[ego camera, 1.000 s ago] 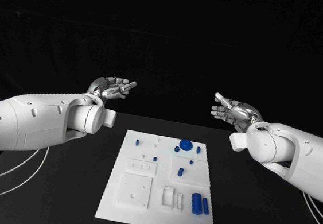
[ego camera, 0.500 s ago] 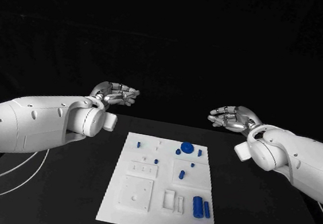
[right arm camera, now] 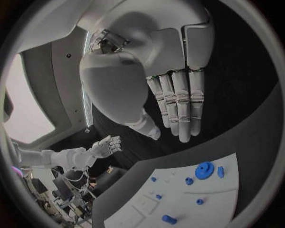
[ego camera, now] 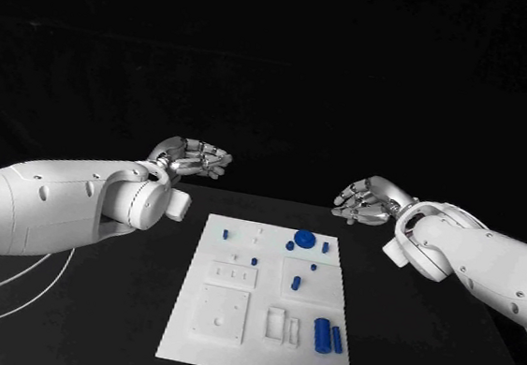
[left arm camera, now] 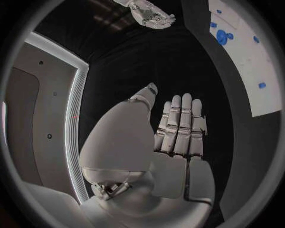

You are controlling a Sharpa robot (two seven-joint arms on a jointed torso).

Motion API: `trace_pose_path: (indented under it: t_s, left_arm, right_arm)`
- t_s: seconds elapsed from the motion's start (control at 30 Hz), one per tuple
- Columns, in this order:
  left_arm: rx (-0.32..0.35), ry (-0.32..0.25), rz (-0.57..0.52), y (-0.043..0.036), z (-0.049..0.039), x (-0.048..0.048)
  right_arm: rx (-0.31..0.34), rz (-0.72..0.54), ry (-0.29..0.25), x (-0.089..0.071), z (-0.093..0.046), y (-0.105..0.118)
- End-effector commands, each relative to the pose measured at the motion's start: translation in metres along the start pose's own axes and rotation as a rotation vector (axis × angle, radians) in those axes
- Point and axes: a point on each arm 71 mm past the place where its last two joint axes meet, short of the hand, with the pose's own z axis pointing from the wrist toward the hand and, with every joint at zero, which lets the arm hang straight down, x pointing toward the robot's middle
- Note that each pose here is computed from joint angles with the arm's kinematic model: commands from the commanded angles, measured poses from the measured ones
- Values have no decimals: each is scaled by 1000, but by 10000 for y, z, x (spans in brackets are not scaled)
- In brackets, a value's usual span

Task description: Assemble the parts on the task board

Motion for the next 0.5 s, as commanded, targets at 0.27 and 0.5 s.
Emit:
trace_pose_path:
  t_s: [0.27, 0.5]
  left_arm:
    - [27, 41, -4, -31, -156, -6]
    - [46, 68, -16, -116, -241, 34]
  right_arm:
    - [-110, -363, 36, 158, 48, 218]
    - [-121, -462, 33, 223, 82, 316]
